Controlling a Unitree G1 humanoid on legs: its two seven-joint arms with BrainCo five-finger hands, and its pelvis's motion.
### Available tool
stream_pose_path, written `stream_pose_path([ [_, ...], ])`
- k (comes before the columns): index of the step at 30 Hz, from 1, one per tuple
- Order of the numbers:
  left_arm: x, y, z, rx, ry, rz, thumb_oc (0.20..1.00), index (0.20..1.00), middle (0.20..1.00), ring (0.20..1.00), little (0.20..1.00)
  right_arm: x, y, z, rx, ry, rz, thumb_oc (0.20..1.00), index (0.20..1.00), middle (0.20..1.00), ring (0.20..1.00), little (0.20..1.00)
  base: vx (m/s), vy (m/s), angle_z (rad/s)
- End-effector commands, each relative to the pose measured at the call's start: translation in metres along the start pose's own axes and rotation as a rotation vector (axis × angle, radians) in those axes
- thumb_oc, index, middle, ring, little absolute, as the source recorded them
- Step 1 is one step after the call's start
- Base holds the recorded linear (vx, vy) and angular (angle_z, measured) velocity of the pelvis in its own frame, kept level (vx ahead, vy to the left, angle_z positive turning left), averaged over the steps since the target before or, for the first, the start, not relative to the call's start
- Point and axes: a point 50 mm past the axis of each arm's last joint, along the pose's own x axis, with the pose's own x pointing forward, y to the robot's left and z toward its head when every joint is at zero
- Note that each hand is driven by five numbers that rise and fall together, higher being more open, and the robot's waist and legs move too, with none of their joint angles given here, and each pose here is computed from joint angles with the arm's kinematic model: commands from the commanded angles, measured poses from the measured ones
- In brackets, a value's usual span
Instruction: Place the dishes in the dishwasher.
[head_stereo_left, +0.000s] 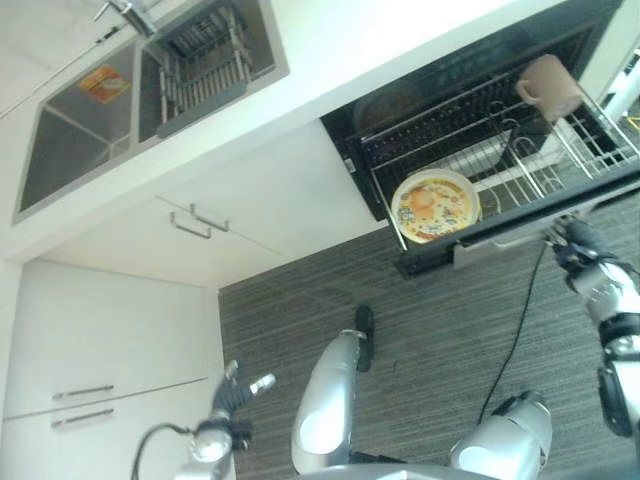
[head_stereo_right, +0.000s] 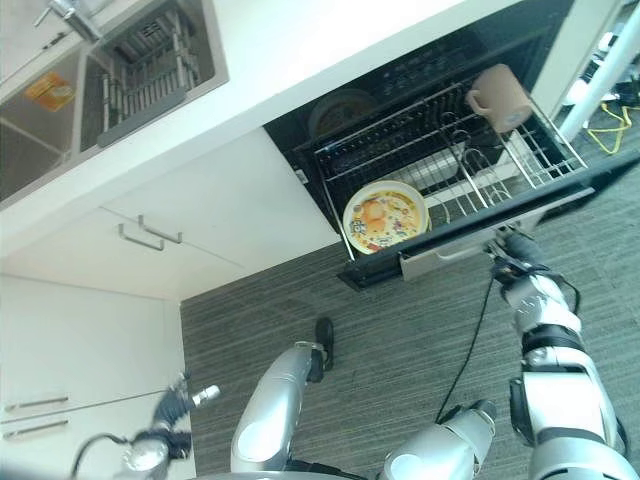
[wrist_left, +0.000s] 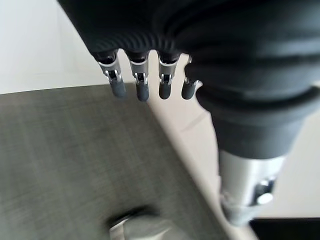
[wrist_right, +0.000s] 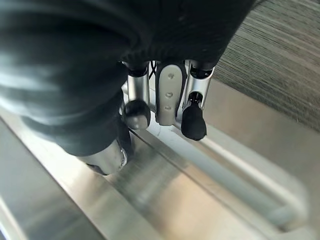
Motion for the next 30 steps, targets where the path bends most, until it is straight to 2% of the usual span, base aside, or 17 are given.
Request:
stream_pose_path([
  [1,0.005,0.046,0.040,0.067,-0.151,0.058,1.000,1.000,1.000,1.000,1.000,0.001,0.002,0.055,-0.021,-0.131,0.050,0.200,0.200,0.200,0.200,0.200,0.08,-0.014,0.24],
  [6,0.002,0.057,0.059,0.077,-0.230,0.050,1.000,1.000,1.000,1.000,1.000,0.003,0.019,0.111,-0.110,-0.199,0.072,0.200,0.200,0.200,0.200,0.200,0.09,-0.029,0.17],
  [15,-0.009,0.074,0.056,0.150,-0.216,0.060,1.000,1.000,1.000,1.000,1.000,-0.002,0.015,0.143,-0.251,-0.199,-0.005,0.200,0.200,0.200,0.200,0.200,0.19,0.009,0.14],
  [19,-0.015,0.088,0.048,0.200,-0.188,0.096,1.000,1.000,1.000,1.000,1.000,-0.011,0.016,0.176,-0.261,-0.280,-0.052,0.200,0.200,0.200,0.200,0.200,0.30,-0.025,0.22],
  [22,-0.017,0.102,0.056,0.253,-0.209,0.138,1.000,1.000,1.000,1.000,1.000,-0.027,0.021,0.218,-0.231,-0.417,-0.106,0.200,0.200,0.200,0.200,0.200,0.18,-0.090,0.26],
  [30,-0.021,0.132,0.063,0.233,-0.204,0.171,1.000,1.000,1.000,1.000,1.000,-0.051,0.042,0.267,-0.260,-0.579,-0.122,0.200,0.200,0.200,0.200,0.200,0.02,-0.039,0.08],
])
